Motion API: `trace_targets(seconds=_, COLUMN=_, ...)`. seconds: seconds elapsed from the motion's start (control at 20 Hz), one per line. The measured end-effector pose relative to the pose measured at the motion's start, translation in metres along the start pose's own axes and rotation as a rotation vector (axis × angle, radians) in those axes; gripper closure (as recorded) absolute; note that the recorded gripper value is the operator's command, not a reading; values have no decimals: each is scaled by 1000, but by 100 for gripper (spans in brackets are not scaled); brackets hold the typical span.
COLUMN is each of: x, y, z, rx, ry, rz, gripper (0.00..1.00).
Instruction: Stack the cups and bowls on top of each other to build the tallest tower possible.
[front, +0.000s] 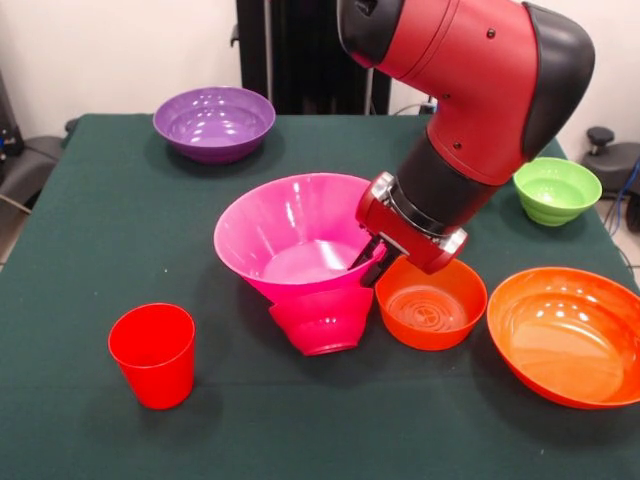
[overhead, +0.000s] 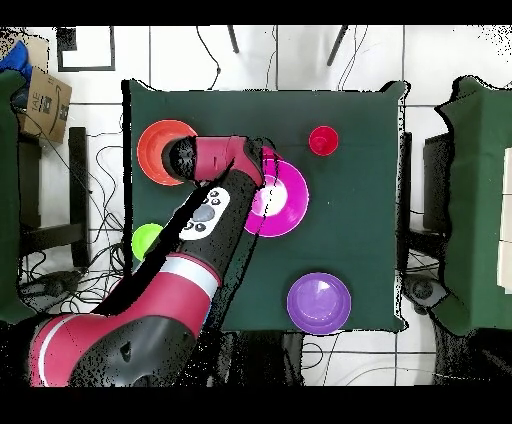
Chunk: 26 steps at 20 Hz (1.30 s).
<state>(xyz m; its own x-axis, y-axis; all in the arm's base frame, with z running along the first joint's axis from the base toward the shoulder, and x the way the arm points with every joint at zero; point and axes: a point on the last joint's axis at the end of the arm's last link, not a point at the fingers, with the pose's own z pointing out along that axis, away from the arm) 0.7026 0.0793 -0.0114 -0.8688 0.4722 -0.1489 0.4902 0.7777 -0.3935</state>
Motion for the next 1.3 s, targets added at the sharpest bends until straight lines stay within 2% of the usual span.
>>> trace_targets(seconds=0.3, x=-2, y=-1, z=-11, rx=-2, ry=22, rz=13, gripper=100)
trace_targets(seconds=0.55, x=-9, y=-5, z=-32, rx=-11, ry=26, rz=27, gripper=100)
trace_targets(seconds=0.9, x=-31, y=-13, z=-77, rx=-51, ry=-7, rz=56, gripper=100)
trace_targets(seconds=1.05, x=-39, y=-18, z=-90, rx=-66, ry=-20, rz=69, gripper=100)
trace_targets(seconds=1.3, x=-47, y=-24, z=-101, rx=-78, ry=-32, rz=83, gripper=100)
